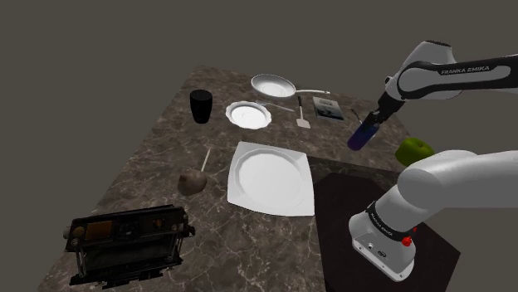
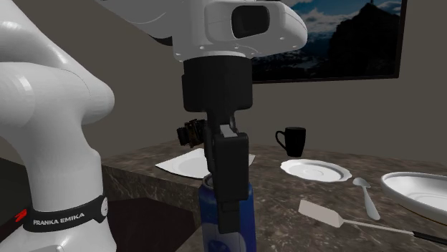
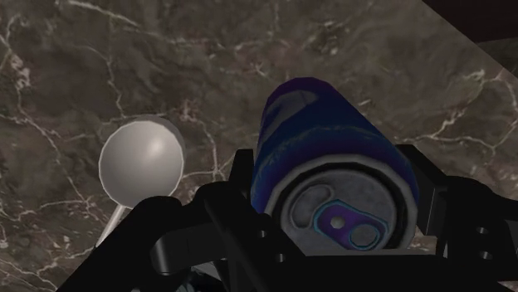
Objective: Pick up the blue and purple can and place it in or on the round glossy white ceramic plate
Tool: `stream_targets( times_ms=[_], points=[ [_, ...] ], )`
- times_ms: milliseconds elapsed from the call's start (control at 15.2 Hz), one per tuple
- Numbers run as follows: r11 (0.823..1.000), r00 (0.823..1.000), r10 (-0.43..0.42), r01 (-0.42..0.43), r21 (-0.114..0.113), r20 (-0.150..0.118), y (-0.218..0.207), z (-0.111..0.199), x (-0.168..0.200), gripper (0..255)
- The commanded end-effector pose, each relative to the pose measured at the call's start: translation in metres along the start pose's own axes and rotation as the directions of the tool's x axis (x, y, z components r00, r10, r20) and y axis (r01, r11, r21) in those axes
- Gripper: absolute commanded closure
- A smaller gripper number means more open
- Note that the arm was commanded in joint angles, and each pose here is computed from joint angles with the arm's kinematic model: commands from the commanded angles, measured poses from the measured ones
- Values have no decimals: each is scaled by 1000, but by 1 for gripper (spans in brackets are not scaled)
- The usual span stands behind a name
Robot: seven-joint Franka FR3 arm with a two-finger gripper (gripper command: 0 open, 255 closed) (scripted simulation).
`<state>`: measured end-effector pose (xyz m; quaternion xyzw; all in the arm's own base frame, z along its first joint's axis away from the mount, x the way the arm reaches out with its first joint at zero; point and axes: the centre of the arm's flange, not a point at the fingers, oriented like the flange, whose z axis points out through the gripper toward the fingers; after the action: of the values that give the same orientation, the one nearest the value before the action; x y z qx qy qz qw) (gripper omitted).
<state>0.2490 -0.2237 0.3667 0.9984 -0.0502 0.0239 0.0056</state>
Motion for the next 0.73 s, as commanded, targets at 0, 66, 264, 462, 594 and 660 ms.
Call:
stream_targets(
  times_ms=[0,66,264,462,594,660],
  points=[
    [1000,1000,0,0,0,-1,0,-5,0,255],
    [1000,1000,0,0,0,0,0,-11,1,255],
    [1000,1000,0,0,0,0,0,-27,1,255],
    [1000,1000,0,0,0,0,0,-42,2,255],
    [1000,1000,0,0,0,0,1,-53,3,255],
    [1000,1000,0,0,0,0,1,-58,3,255]
  ],
)
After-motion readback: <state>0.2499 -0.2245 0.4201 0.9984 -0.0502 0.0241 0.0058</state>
